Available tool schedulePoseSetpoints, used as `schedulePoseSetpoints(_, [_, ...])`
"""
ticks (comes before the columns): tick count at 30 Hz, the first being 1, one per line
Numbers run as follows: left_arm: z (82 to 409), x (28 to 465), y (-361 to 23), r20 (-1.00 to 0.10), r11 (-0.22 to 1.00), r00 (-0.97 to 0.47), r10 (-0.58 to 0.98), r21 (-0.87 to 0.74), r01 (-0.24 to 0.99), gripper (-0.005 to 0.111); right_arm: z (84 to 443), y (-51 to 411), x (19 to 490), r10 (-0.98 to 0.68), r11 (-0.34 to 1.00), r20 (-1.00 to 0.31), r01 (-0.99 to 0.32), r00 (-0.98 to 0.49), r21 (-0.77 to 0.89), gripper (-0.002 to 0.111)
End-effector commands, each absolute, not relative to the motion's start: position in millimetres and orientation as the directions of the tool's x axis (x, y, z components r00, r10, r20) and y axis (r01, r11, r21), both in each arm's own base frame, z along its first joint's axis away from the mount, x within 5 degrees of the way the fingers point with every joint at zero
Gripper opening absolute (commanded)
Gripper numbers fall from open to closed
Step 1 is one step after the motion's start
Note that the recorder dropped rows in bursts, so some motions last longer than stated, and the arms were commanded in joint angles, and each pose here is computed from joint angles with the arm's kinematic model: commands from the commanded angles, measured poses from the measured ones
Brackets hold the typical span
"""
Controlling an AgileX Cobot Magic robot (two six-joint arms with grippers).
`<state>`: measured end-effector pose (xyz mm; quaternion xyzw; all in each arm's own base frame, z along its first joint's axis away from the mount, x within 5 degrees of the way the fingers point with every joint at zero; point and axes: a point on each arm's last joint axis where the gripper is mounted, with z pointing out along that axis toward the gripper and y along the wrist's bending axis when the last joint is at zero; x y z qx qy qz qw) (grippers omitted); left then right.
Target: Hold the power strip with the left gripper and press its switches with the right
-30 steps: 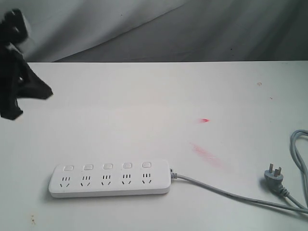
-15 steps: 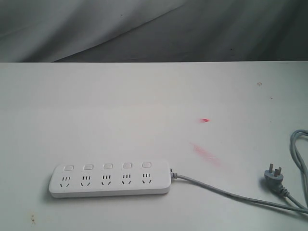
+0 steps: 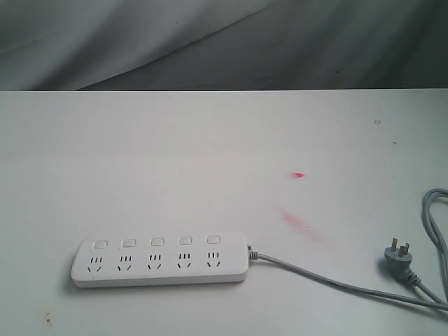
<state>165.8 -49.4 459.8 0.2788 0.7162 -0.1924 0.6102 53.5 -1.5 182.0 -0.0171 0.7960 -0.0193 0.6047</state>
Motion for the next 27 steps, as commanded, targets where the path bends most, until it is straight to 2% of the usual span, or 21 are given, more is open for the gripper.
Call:
schedulePoseSetpoints(1, [463.1, 164.5, -49.9, -0.985, 0.774, -0.091, 0.146, 0.057, 0.631, 0.0, 182.5, -2.0, 53.6, -0.054, 0.998, -0.967, 0.004, -0.251, -0.057, 0.0])
schedulePoseSetpoints(4, [465.5, 158.9, -50.1, -0.986, 0.774, -0.075, 0.15, 0.07, 0.629, 0.0, 182.5, -2.0, 53.6, -0.054, 0.998, -0.967, 0.004, -0.251, -0.057, 0.0])
schedulePoseSetpoints(6, [463.6, 154.3, -47.2, -0.972, 0.784, -0.068, 0.226, 0.14, 0.605, 0.0, 182.5, -2.0, 53.6, -0.054, 0.998, -0.967, 0.004, -0.251, -0.057, 0.0])
schedulePoseSetpoints(8, [464.4, 151.3, -37.5, -0.958, 0.841, -0.076, 0.277, 0.203, 0.502, 0.0, 182.5, -2.0, 53.6, -0.054, 0.998, -0.967, 0.004, -0.251, -0.057, 0.0])
schedulePoseSetpoints(10, [469.6, 148.8, -27.8, -0.983, 0.926, -0.122, 0.135, 0.082, 0.369, 0.0, 182.5, -2.0, 53.6, -0.054, 0.998, -0.967, 0.004, -0.251, -0.057, 0.0])
schedulePoseSetpoints(12, [475.6, 148.2, -17.7, -0.994, 0.97, -0.098, 0.046, 0.021, 0.241, 0.0, 182.5, -2.0, 53.6, -0.054, 0.998, -0.967, 0.004, -0.251, -0.057, 0.0])
schedulePoseSetpoints(15, [481.7, 141.9, -10.5, -0.998, 0.988, -0.047, 0.035, 0.027, 0.155, 0.0, 182.5, -1.9, 53.6, -0.052, 0.998, -0.967, 0.003, -0.251, -0.055, 0.0])
schedulePoseSetpoints(18, [489.3, 127.4, 1.0, -1.0, 1.0, 0.011, 0.021, 0.021, 0.015, 0.0, 182.5, -1.9, 53.6, -0.052, 0.998, -0.967, 0.003, -0.251, -0.055, 0.0])
schedulePoseSetpoints(21, [493.3, 114.8, 5.9, -0.999, 0.999, 0.042, 0.021, 0.019, -0.049, 0.0, 182.5, -1.9, 53.6, -0.052, 0.998, -0.967, 0.003, -0.251, -0.055, 0.0])
schedulePoseSetpoints(27, [499.3, 93.2, 6.6, -0.993, 0.995, 0.096, 0.068, 0.061, -0.077, 0.0, 182.5, -1.9, 53.6, -0.052, 0.998, -0.967, 0.003, -0.251, -0.055, 0.0])
